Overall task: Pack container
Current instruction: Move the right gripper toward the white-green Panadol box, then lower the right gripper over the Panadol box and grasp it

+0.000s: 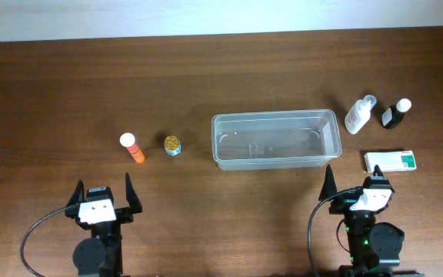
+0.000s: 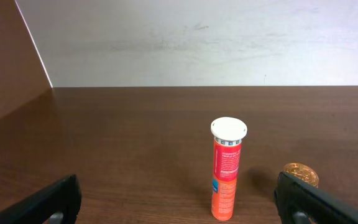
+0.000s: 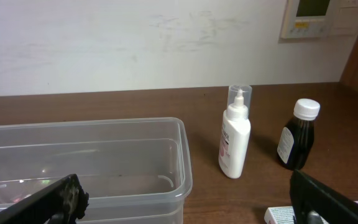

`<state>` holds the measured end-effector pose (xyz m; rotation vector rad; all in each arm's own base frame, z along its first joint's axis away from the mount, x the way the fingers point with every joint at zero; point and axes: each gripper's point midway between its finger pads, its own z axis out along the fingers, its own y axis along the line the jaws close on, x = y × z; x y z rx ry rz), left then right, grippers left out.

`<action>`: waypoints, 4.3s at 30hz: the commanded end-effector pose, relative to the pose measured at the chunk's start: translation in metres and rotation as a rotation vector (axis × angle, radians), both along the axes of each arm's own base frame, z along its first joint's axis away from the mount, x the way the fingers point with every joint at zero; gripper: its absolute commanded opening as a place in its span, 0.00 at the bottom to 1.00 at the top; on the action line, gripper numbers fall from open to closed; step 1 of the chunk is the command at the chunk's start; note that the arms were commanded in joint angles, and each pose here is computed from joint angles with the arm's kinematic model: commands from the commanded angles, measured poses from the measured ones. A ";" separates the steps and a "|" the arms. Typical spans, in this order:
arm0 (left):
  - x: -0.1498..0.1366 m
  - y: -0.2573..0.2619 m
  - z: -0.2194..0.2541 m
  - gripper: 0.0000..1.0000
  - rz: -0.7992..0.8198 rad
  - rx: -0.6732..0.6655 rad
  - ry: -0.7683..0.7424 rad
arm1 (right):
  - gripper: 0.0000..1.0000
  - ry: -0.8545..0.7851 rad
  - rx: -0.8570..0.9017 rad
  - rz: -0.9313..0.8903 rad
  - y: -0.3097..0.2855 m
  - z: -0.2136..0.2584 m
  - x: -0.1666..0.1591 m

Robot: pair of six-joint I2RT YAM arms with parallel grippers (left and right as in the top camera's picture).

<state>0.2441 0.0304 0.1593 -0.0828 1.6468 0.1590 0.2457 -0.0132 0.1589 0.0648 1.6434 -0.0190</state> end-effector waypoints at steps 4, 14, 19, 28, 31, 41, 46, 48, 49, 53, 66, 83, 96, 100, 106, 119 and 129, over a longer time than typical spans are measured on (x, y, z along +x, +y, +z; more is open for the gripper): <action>0.000 -0.001 -0.001 0.99 -0.012 0.014 -0.002 | 0.98 0.001 0.005 0.017 0.004 -0.002 0.000; 0.000 -0.001 -0.001 0.99 -0.012 0.014 -0.002 | 0.98 0.001 0.005 0.017 0.004 -0.002 0.000; 0.000 -0.001 -0.001 1.00 -0.012 0.014 -0.002 | 0.98 0.001 0.005 0.017 0.004 -0.002 0.000; 0.000 -0.001 -0.001 0.99 -0.012 0.014 -0.002 | 0.98 0.001 0.005 0.017 0.004 -0.002 0.000; 0.000 -0.001 -0.001 0.99 -0.012 0.014 -0.002 | 0.98 0.001 0.005 0.017 0.004 -0.002 0.000; 0.000 -0.001 -0.001 0.99 -0.012 0.014 -0.002 | 0.98 0.001 0.005 0.017 0.004 -0.002 0.000; 0.000 -0.001 -0.001 1.00 -0.012 0.014 -0.002 | 0.98 0.001 0.005 0.017 0.004 -0.002 0.000; 0.000 -0.001 -0.001 0.99 -0.012 0.014 -0.002 | 0.98 0.001 0.012 0.018 0.004 -0.002 0.000; 0.000 -0.001 -0.001 0.99 -0.012 0.014 -0.002 | 0.98 0.000 0.018 0.022 0.005 -0.002 0.000; 0.000 -0.001 -0.001 0.99 -0.012 0.014 -0.002 | 0.98 0.000 0.017 0.024 0.005 -0.002 0.000; 0.000 -0.001 -0.001 0.99 -0.012 0.014 -0.002 | 0.98 -0.014 0.020 0.077 0.014 0.001 0.000; 0.000 -0.001 -0.001 0.99 -0.012 0.014 -0.002 | 0.98 -0.122 0.087 -0.041 -0.005 0.107 -0.031; 0.000 -0.001 -0.001 0.99 -0.012 0.014 -0.002 | 0.98 0.266 0.013 -0.295 -0.048 0.172 -0.013; 0.000 -0.001 -0.001 0.99 -0.012 0.014 -0.002 | 0.98 0.380 0.032 -0.242 -0.042 0.192 0.003; 0.000 -0.001 -0.001 0.99 -0.012 0.014 -0.002 | 0.98 0.594 0.110 -0.032 -0.006 0.168 0.021; 0.000 -0.001 -0.001 0.99 -0.012 0.014 -0.002 | 0.98 0.627 0.794 -0.431 -0.141 0.123 0.023; 0.000 -0.001 -0.001 0.99 -0.012 0.014 -0.002 | 0.98 0.903 1.010 -0.520 -0.168 0.039 0.017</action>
